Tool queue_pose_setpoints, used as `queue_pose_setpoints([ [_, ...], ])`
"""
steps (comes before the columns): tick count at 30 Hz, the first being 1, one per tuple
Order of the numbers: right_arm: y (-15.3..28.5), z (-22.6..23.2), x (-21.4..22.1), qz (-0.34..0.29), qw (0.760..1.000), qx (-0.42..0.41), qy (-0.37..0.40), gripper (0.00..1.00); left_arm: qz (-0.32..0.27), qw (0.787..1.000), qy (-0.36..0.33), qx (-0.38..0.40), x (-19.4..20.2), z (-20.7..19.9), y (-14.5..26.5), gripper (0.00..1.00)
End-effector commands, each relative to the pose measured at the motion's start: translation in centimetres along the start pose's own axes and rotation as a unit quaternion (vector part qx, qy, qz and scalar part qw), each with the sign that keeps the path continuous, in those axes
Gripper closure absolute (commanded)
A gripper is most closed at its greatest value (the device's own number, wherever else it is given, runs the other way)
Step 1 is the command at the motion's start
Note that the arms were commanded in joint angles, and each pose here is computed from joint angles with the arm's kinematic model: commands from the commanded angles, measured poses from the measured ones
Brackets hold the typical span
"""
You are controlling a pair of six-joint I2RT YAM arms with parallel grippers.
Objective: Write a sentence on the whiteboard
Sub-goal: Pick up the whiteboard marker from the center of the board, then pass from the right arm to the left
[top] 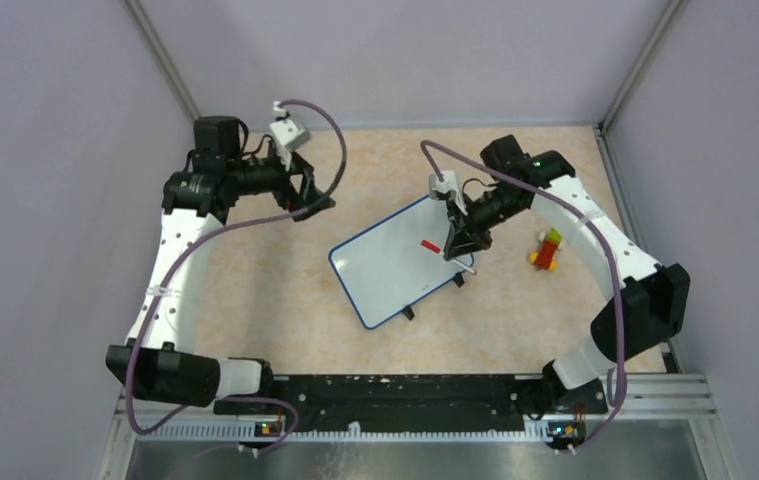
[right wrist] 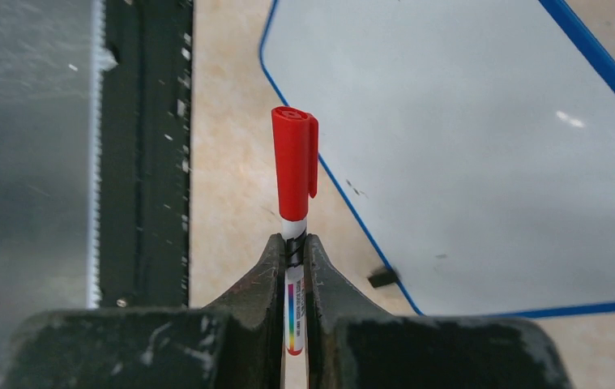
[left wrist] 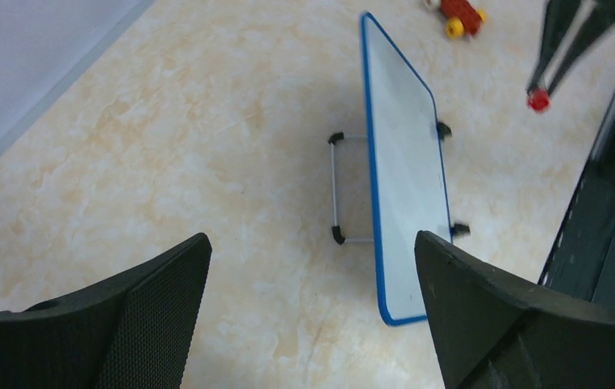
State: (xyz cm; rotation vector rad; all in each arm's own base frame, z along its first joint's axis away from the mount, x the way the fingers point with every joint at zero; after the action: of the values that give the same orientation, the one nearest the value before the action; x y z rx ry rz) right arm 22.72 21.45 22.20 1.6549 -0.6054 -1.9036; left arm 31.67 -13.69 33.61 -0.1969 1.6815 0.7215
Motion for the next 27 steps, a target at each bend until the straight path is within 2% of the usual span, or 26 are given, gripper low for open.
queue_pose_setpoints([
  [1, 0.2, 3.7, -3.4, -0.095, 0.980, -0.125, -0.124, 1.00, 0.019, 0.972, -0.193, 0.131, -0.5, -6.9, 0.0, 0.01],
  [4, 0.3, 4.3, -4.5, -0.120, 0.969, -0.158, -0.150, 1.00, 0.038, 0.942, -0.282, 0.179, -0.6, -10.2, -1.1, 0.01],
  [8, 0.1, 4.9, -5.0, -0.130, 0.958, -0.187, -0.176, 1.00, 0.097, 0.884, -0.381, 0.253, 1.1, -15.5, -3.5, 0.03],
  [13, -0.6, 6.3, -5.2, -0.122, 0.951, -0.214, -0.188, 1.00, 0.149, 0.830, -0.450, 0.293, 3.4, -19.3, -5.9, 0.14],
  [22, -1.7, 8.2, -5.1, -0.104, 0.949, -0.228, -0.193, 1.00, 0.172, 0.794, -0.514, 0.274, 5.0, -21.3, -8.8, 0.38],
  [25, -1.9, 8.4, -5.1, -0.103, 0.947, -0.232, -0.196, 1.00, 0.176, 0.794, -0.517, 0.265, 5.4, -21.0, -9.2, 0.52],
  [27, -1.9, 8.4, -5.0, -0.103, 0.946, -0.233, -0.198, 1.00, 0.178, 0.799, -0.517, 0.252, 5.5, -20.7, -9.3, 0.67],
])
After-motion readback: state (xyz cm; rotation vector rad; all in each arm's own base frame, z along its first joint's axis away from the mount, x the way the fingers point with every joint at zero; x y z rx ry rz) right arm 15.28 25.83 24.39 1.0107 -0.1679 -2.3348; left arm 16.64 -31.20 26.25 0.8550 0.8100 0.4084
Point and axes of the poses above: each gripper's point midway between its finger pads, its own y axis back along the fingers, its own z axis along the line the jaws close on, x = y × z, the point moved 1 cm from there along y, back along the fingers
